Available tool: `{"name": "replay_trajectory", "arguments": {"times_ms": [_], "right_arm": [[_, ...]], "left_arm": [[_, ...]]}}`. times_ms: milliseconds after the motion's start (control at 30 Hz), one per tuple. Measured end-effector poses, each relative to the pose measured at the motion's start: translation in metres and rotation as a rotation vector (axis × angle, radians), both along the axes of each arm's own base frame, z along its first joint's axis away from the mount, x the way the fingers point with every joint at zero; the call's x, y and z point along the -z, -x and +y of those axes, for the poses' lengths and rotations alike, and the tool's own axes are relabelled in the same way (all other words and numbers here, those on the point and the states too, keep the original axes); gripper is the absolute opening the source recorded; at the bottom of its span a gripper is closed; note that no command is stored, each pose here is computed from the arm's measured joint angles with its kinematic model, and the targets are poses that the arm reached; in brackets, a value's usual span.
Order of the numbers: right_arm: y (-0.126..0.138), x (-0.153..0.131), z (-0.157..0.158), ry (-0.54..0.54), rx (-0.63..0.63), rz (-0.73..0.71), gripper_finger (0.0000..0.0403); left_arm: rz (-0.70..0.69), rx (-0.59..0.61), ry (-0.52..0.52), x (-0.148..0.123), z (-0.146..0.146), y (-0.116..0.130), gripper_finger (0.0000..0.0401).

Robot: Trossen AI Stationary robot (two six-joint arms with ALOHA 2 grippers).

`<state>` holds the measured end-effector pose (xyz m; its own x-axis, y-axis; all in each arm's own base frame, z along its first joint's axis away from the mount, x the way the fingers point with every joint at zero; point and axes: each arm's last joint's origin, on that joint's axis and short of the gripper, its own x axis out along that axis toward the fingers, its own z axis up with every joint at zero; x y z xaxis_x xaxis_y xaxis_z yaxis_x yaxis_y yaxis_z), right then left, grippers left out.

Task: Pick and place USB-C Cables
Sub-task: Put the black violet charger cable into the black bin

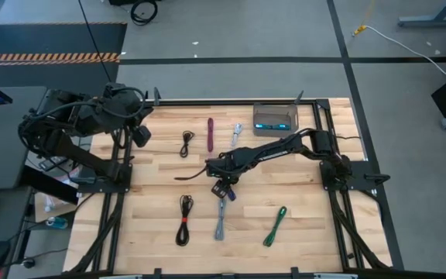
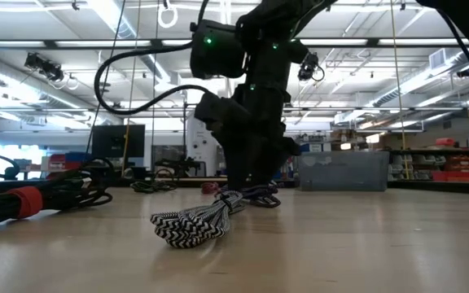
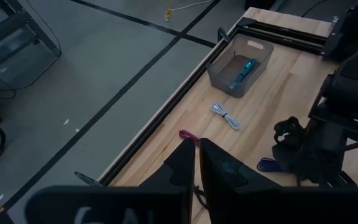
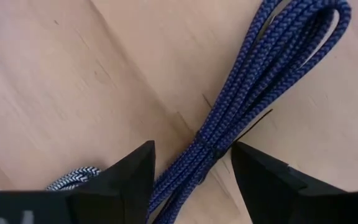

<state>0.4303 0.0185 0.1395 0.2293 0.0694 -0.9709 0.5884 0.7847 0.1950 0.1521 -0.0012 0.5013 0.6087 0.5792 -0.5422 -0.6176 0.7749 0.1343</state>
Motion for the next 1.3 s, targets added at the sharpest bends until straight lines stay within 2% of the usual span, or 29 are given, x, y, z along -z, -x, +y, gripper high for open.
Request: {"name": "replay_trajectory", "arguments": {"times_ms": [100,233,300,433,600,800,933,1033,1133,1300], "right_arm": [[0.001,0.001,-0.001,-0.002,-0.003,0.013,0.0159],[0.003,-0.002,-0.005,0.014,-0.036,0.02,0.0046],[0.004,-0.006,-0.009,0.001,-0.06,0.006,0.0021],[0.011,-0.02,-0.011,-0.003,-0.094,0.018,0.0021],[0.036,-0.074,-0.02,0.093,-0.126,0.009,0.002],[0.091,-0.153,-0.053,0.294,-0.042,-0.009,0.002],[0.129,-0.188,-0.083,0.352,-0.011,-0.016,0.002],[0.151,-0.201,-0.103,0.373,-0.027,0.007,0.002],[0.169,-0.205,-0.121,0.343,-0.072,0.063,0.002],[0.192,-0.201,-0.143,0.296,-0.213,0.2,0.002]], "left_arm": [[0.0,-0.001,0.0,0.0,0.0,0.0,0.0032],[0.0,0.0,0.0,0.0,0.0,0.0,0.0032],[0.0,0.0,0.0,0.0,0.0,0.0,0.0032],[0.0,0.0,0.0,0.0,0.0,0.0,0.0032],[0.0,0.0,0.0,0.0,0.0,0.0,0.0032],[0.0,-0.001,0.0,0.0,0.0,0.0,0.0032],[0.0,-0.001,0.0,0.0,0.0,0.0,0.0032],[0.0,-0.001,0.0,0.0,0.0,0.0,0.0032],[-0.001,-0.001,0.001,0.0,0.0,0.0,0.0032],[-0.004,-0.003,0.004,0.0,0.0,0.0,0.0032]]}}
